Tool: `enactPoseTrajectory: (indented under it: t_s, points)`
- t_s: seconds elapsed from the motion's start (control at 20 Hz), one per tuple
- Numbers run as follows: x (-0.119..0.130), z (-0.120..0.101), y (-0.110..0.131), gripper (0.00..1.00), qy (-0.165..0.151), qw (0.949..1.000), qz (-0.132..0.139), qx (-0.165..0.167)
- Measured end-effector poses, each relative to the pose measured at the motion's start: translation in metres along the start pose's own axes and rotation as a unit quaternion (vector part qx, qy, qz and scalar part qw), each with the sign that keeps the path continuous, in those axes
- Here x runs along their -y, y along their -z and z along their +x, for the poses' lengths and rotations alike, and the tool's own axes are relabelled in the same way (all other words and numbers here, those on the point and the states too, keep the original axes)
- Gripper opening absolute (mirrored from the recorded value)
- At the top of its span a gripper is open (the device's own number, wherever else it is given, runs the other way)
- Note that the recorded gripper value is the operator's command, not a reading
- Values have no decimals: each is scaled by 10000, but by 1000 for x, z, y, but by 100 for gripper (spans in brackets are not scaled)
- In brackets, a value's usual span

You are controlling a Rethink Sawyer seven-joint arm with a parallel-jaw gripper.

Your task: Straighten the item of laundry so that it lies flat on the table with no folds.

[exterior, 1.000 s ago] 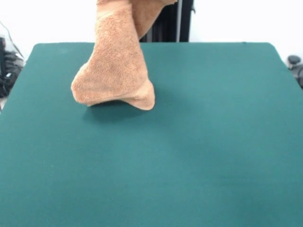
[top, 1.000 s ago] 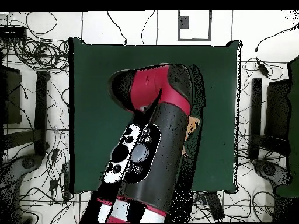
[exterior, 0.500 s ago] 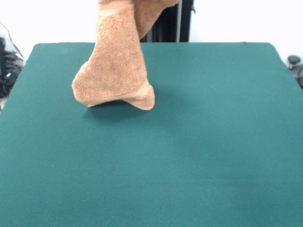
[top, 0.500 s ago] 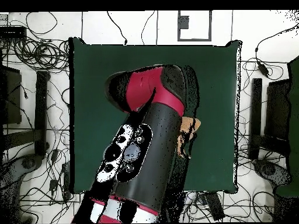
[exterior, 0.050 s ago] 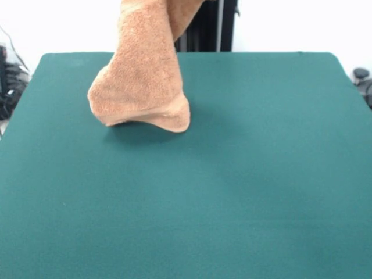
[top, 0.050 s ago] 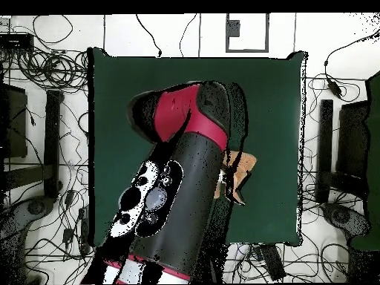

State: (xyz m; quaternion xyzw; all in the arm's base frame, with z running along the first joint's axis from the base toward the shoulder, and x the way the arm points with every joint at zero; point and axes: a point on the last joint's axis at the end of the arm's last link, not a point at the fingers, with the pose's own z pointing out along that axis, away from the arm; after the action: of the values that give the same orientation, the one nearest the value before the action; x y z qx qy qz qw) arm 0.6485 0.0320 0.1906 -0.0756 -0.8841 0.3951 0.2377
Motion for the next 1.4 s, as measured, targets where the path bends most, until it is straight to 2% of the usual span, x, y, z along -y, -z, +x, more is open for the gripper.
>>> enactPoseTrajectory:
  t_s: [0.2,0.4,0.65,0.95,1.2,1.4]
  points:
    - [6,-1,11,0,-81,9998,77,-137]
    - [8,-2,18,0,-119,9998,25,-177]
    - [13,-7,11,0,-163,9995,-99,-240]
    - [17,-37,-18,0,-192,9992,-349,-91]
    - [11,-66,-60,0,-166,9987,-473,49]
    - [3,-74,-76,0,-121,9987,-482,80]
